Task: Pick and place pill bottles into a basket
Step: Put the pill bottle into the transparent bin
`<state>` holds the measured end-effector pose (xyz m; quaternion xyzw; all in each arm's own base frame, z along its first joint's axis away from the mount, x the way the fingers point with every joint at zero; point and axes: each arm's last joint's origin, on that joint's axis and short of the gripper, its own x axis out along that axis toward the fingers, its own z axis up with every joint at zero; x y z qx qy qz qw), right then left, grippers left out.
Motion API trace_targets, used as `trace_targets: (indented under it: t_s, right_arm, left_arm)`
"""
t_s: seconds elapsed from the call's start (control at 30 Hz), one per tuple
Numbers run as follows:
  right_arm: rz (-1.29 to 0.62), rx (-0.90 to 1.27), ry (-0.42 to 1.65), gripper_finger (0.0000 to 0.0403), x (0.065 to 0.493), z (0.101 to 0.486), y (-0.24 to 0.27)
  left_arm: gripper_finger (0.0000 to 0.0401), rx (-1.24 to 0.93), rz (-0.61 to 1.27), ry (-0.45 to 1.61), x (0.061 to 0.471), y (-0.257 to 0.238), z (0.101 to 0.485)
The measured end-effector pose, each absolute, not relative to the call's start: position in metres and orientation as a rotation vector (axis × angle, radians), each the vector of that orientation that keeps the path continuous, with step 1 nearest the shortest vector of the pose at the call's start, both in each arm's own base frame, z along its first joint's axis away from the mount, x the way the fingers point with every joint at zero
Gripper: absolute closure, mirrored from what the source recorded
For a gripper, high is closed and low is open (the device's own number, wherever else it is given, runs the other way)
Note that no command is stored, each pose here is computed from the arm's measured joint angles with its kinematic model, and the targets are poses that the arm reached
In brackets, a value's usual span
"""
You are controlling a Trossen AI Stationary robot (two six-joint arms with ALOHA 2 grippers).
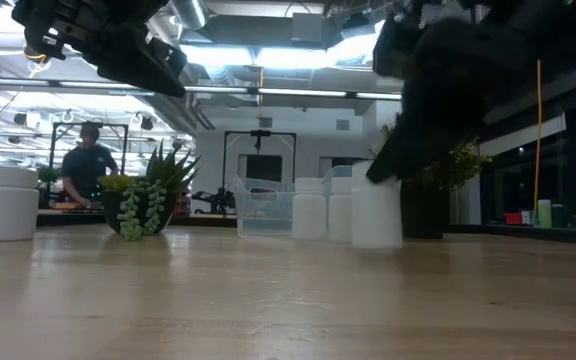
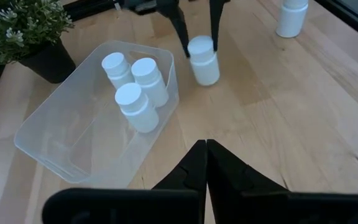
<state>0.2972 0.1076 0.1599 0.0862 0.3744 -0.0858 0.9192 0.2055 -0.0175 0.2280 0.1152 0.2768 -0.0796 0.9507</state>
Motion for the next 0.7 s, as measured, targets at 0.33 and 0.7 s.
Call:
trace_targets:
  t_s: [0.33, 0.7]
  right_arm:
    - [-0.088, 0.074, 0.674, 0.0256, 0.285, 0.198, 0.108]
    - [0.051, -0.088, 0.585, 0.0256, 0.280, 0.223, 0.102]
  left_arm:
    - [0.0398, 0.234, -0.162, 0.561, 0.206, -0.018, 0.228]
    - [0.0394, 0.252, -0.166, 0.556, 0.206, -0.018, 0.228]
